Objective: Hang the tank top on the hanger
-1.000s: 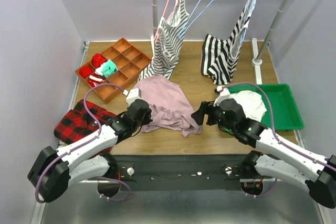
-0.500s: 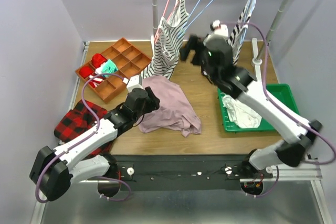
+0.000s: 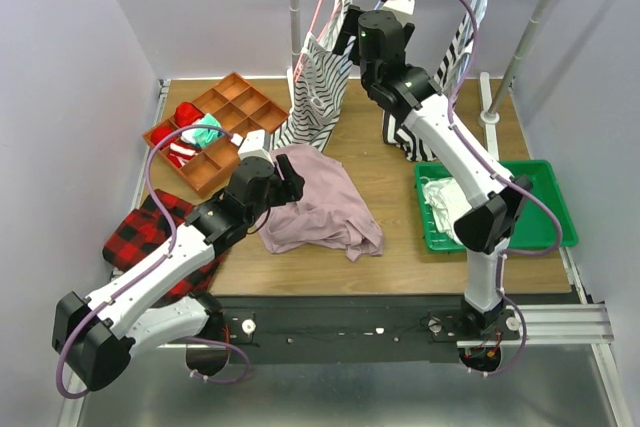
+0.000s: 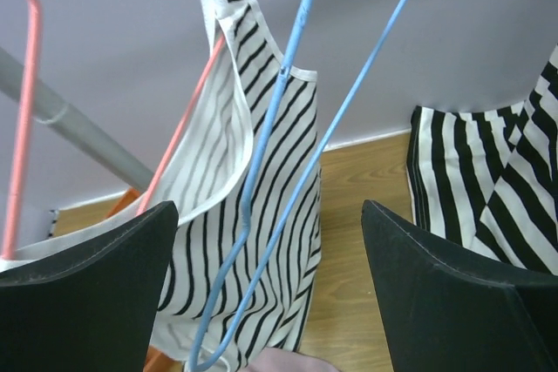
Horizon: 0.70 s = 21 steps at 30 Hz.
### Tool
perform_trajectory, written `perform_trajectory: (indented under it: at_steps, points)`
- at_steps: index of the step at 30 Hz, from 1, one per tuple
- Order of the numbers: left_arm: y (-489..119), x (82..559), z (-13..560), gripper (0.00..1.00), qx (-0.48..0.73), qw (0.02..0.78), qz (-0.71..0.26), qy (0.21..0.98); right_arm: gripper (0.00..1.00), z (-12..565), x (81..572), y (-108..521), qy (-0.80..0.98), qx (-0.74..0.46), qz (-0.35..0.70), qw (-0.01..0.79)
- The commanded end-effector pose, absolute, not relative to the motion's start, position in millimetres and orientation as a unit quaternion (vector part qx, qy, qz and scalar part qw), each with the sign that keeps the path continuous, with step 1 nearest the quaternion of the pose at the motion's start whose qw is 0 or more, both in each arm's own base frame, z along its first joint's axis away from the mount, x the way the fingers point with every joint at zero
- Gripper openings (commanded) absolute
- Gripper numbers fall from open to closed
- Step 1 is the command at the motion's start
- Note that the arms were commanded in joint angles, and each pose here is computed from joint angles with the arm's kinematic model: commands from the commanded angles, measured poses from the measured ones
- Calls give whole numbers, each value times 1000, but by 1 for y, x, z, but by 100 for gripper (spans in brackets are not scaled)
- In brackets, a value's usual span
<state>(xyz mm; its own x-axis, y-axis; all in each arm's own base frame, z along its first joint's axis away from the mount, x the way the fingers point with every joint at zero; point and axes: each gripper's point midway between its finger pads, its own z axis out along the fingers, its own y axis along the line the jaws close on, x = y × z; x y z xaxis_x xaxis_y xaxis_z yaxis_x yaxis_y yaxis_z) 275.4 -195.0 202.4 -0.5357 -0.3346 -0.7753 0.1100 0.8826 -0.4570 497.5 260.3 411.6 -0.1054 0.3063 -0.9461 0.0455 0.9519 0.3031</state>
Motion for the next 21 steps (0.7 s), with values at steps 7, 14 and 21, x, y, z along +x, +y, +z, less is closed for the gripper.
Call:
perform_trajectory:
  at_steps: [7, 14, 21]
  points:
    - [-195, 271, 220, 69, -49, 484, -245, 838, 88, 394, 516, 231, 748, 135, 38, 648]
    - [-191, 271, 226, 69, -48, 492, -238, 836, 82, 395, 495, 214, 748, 133, 27, 650]
    - [-188, 271, 227, 69, -49, 497, -235, 834, 74, 407, 481, 198, 741, 128, 12, 660]
